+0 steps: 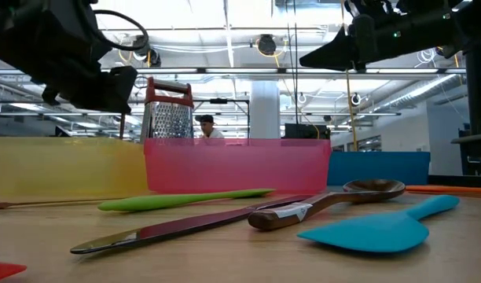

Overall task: Pick & Place Kitchen Items
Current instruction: Put the gold serving spoon into the yellow bin, then put the brown serving spoon into the yellow bin

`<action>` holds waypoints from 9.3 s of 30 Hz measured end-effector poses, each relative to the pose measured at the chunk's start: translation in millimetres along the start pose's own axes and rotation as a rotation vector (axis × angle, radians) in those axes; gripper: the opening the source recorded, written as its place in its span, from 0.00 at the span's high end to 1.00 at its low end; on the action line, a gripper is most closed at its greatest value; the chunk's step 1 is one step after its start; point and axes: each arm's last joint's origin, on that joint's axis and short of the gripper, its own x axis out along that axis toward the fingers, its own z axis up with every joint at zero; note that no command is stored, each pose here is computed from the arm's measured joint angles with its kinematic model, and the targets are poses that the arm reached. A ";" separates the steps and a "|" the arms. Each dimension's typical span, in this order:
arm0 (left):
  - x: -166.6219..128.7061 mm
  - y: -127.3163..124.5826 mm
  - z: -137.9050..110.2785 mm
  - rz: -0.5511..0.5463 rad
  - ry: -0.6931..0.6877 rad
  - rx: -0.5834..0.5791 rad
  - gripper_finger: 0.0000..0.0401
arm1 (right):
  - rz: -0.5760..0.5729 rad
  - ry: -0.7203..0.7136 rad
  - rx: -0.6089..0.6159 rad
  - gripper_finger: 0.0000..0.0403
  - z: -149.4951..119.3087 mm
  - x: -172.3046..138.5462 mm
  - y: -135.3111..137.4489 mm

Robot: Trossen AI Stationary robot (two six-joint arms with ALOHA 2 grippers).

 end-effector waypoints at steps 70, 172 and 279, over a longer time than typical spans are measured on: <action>-2.3 -22.1 20.2 -0.310 0.796 0.110 0.97 | 0.005 0.009 -0.004 0.72 -0.9 0.0 0.3; 22.0 -11.7 2.6 -0.059 0.817 0.334 0.99 | 0.012 0.031 -0.012 0.72 -3.0 -0.1 1.0; -7.7 -40.2 75.4 -0.779 0.355 0.197 0.83 | 0.897 0.431 -0.110 0.51 -63.0 39.9 121.9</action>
